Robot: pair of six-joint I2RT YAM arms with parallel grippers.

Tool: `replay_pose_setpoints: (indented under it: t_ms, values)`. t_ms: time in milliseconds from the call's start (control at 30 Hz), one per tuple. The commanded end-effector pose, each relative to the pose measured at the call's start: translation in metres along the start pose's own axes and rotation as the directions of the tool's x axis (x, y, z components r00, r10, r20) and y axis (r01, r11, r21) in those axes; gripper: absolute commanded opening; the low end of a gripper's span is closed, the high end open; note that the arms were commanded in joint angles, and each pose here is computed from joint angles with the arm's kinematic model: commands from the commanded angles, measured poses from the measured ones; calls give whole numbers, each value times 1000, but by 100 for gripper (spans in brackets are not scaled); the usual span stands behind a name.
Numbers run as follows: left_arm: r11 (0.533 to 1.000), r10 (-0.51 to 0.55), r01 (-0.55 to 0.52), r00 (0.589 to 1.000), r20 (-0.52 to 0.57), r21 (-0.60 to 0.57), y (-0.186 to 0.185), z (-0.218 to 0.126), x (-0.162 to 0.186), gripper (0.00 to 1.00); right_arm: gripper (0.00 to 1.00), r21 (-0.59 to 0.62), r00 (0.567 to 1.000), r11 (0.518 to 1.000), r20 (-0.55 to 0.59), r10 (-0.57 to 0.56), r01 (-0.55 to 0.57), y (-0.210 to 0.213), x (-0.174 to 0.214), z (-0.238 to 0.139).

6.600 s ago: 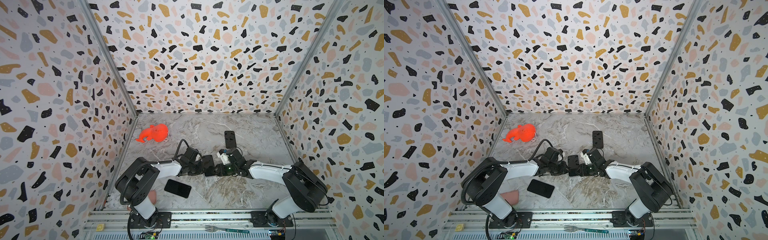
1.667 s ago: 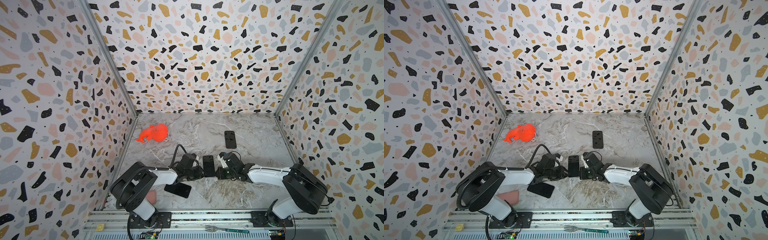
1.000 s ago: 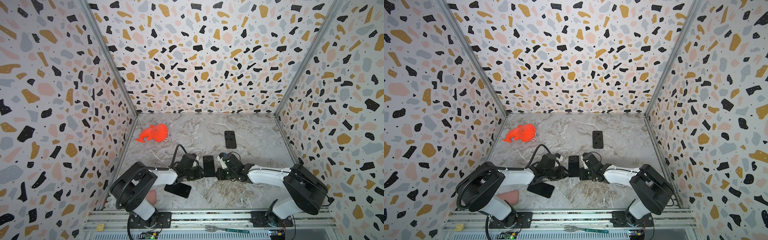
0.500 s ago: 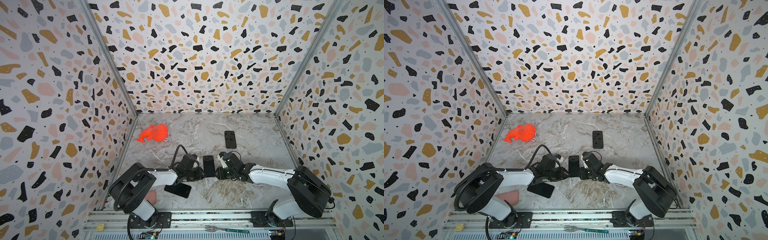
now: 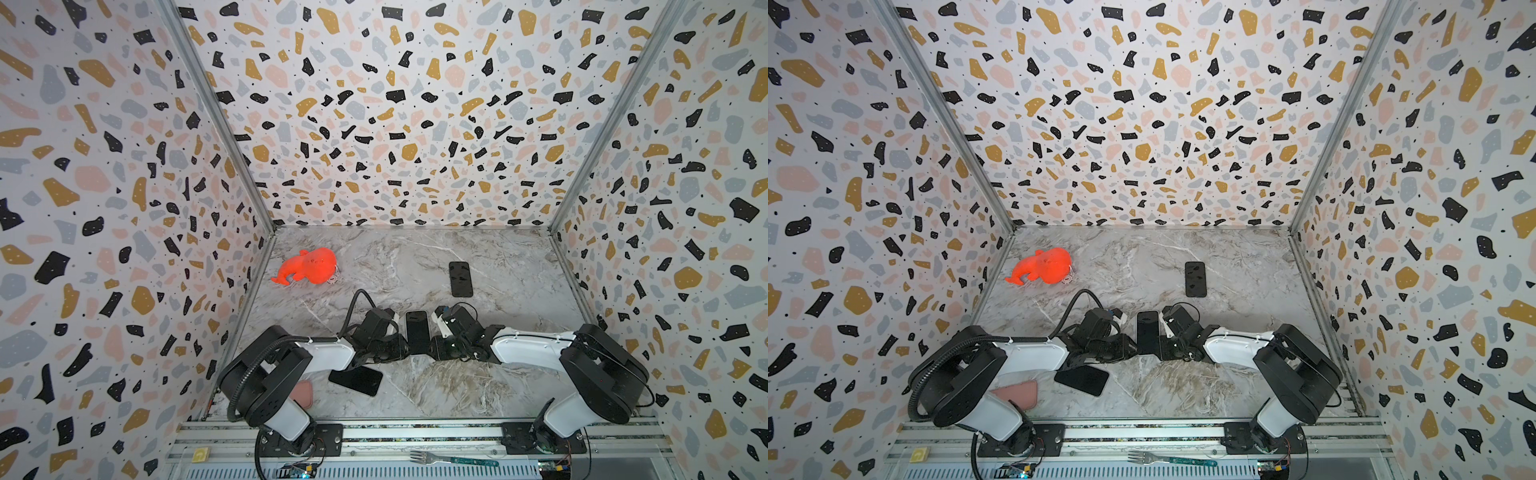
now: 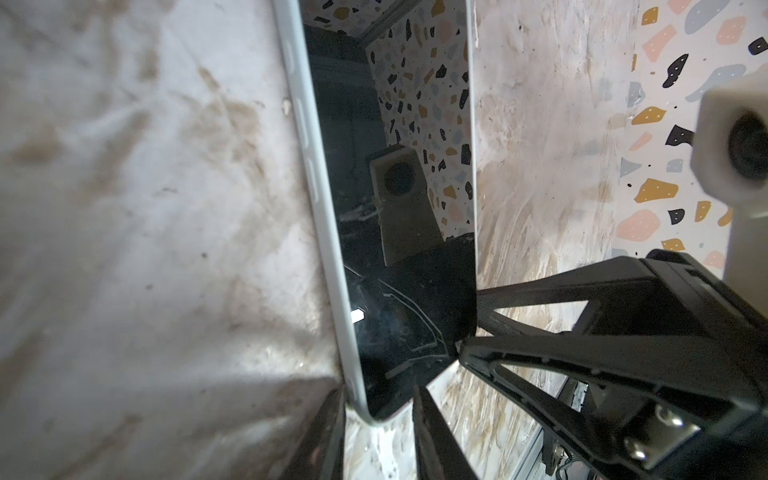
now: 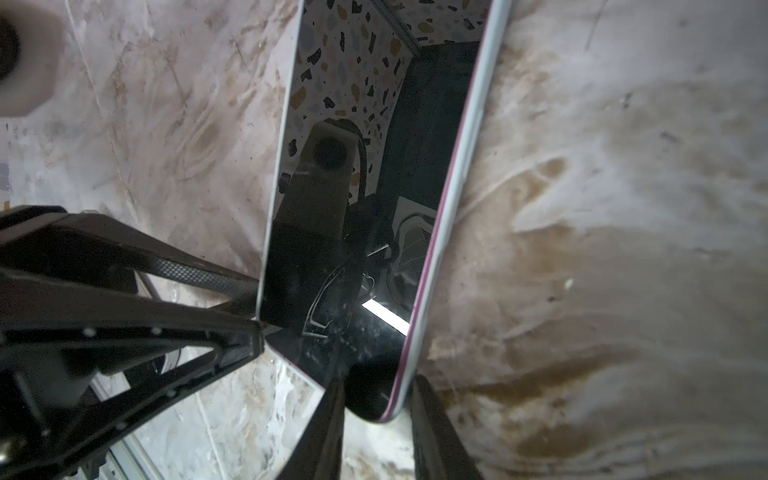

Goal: Put the phone into the phone case

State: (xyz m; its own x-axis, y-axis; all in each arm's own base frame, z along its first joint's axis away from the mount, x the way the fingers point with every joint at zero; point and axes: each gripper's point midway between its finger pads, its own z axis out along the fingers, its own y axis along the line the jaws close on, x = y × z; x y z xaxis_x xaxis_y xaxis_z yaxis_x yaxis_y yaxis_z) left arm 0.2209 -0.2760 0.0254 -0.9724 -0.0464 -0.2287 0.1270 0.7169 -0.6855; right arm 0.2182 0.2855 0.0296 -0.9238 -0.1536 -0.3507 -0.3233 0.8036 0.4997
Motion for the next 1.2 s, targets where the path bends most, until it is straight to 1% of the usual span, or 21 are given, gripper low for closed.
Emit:
replay_pose_setpoints:
  t_ms: [0,300,1167]
  values:
    - [1000,10,-11,1000,-15,-28,4,1,2,31,28,-21,1000,1000,16,-3,3,7,-11,-1]
    - [999,14,-14,1000,-16,-29,3,1,2,31,20,-25,1000,1000,8,2,-2,7,-11,1]
    - [1000,10,-11,1000,-13,-29,5,2,3,31,6,-20,1000,1000,13,15,-15,3,-6,-1]
